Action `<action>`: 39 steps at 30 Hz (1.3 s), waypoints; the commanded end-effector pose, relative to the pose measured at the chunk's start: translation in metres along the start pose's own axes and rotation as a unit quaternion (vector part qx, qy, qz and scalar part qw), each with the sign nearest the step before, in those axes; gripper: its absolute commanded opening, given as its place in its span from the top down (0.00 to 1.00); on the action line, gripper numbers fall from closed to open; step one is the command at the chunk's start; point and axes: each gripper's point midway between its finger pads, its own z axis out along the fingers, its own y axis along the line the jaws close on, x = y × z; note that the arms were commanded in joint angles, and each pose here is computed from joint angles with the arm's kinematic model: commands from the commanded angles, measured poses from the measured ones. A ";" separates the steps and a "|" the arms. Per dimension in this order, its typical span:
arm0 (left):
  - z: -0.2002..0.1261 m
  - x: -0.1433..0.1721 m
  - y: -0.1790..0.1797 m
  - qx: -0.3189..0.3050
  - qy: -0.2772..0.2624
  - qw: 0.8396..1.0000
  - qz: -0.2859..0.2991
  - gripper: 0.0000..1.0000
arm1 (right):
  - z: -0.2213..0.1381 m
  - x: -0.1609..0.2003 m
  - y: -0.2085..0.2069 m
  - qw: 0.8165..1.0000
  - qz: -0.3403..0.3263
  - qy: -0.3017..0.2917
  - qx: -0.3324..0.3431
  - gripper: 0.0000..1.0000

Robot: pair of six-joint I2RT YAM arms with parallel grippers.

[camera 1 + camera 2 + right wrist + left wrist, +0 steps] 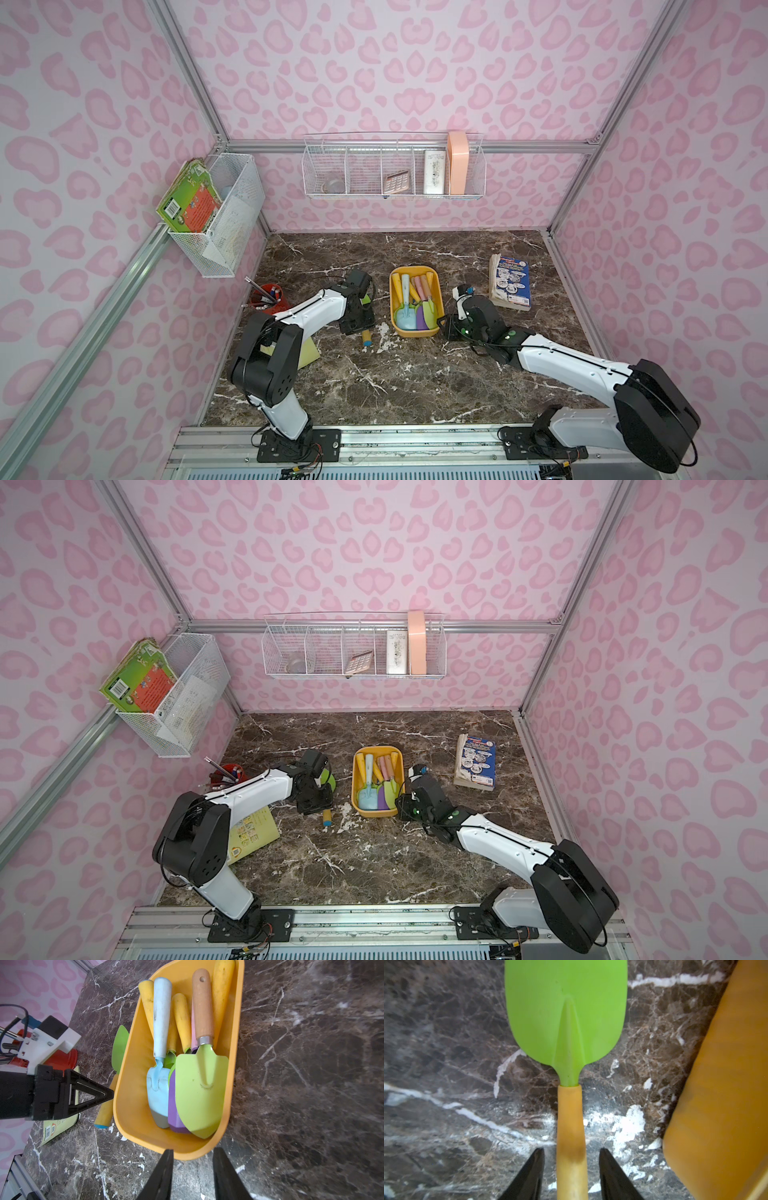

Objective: Put the shovel into the storage box
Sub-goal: Adjust the shovel at the center of the board, then pick up the shovel from the center of the board.

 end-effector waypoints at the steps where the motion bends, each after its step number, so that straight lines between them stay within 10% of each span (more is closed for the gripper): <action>1: -0.004 0.005 0.012 -0.036 -0.003 0.999 0.016 0.52 | 0.000 -0.008 0.007 1.000 -0.002 -0.012 -0.012 0.65; 24: 0.009 0.028 0.004 -0.038 0.004 0.999 -0.002 0.46 | 0.000 -0.002 0.002 1.000 0.001 -0.011 -0.009 0.65; 39: -0.003 0.032 0.018 -0.068 -0.006 0.997 0.030 0.97 | 0.001 -0.004 0.007 1.000 0.002 -0.011 -0.019 0.65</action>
